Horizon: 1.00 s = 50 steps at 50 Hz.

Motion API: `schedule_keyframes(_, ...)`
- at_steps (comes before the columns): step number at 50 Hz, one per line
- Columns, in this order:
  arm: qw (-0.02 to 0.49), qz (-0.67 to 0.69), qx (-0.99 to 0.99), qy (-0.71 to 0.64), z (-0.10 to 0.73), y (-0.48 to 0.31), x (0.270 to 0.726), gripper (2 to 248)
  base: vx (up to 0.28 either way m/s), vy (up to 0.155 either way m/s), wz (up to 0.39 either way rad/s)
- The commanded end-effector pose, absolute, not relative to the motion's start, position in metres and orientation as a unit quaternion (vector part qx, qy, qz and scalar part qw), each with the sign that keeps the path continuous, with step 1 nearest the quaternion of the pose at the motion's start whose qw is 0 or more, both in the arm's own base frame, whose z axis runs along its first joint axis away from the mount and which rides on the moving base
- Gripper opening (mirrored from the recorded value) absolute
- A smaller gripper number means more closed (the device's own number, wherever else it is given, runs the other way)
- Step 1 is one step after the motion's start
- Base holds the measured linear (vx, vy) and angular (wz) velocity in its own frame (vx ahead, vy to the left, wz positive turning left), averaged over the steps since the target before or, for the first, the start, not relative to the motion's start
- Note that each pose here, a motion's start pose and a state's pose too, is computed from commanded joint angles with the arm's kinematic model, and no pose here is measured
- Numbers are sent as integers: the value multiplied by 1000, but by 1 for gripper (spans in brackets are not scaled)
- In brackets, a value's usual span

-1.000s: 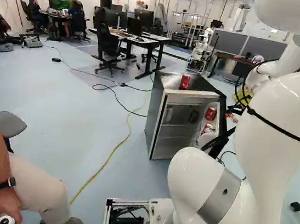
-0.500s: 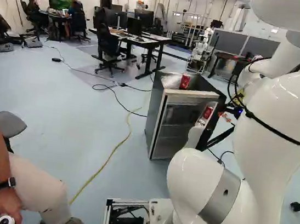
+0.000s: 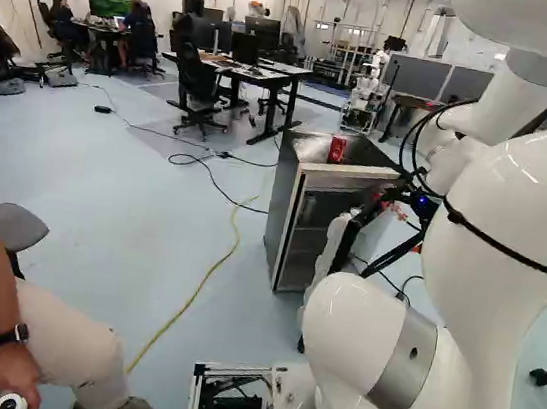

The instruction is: Grab a drink from the fridge

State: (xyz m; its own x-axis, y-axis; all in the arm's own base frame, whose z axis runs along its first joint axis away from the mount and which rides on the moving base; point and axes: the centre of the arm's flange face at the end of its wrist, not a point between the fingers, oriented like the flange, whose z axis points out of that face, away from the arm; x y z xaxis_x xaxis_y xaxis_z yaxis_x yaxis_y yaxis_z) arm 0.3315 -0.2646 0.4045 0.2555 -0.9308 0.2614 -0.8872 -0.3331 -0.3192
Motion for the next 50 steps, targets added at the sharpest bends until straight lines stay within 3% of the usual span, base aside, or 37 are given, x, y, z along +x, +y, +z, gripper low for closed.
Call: schedule_keyframes(50,41,-200,-815,543,404,-256,328,247,0,0,0)
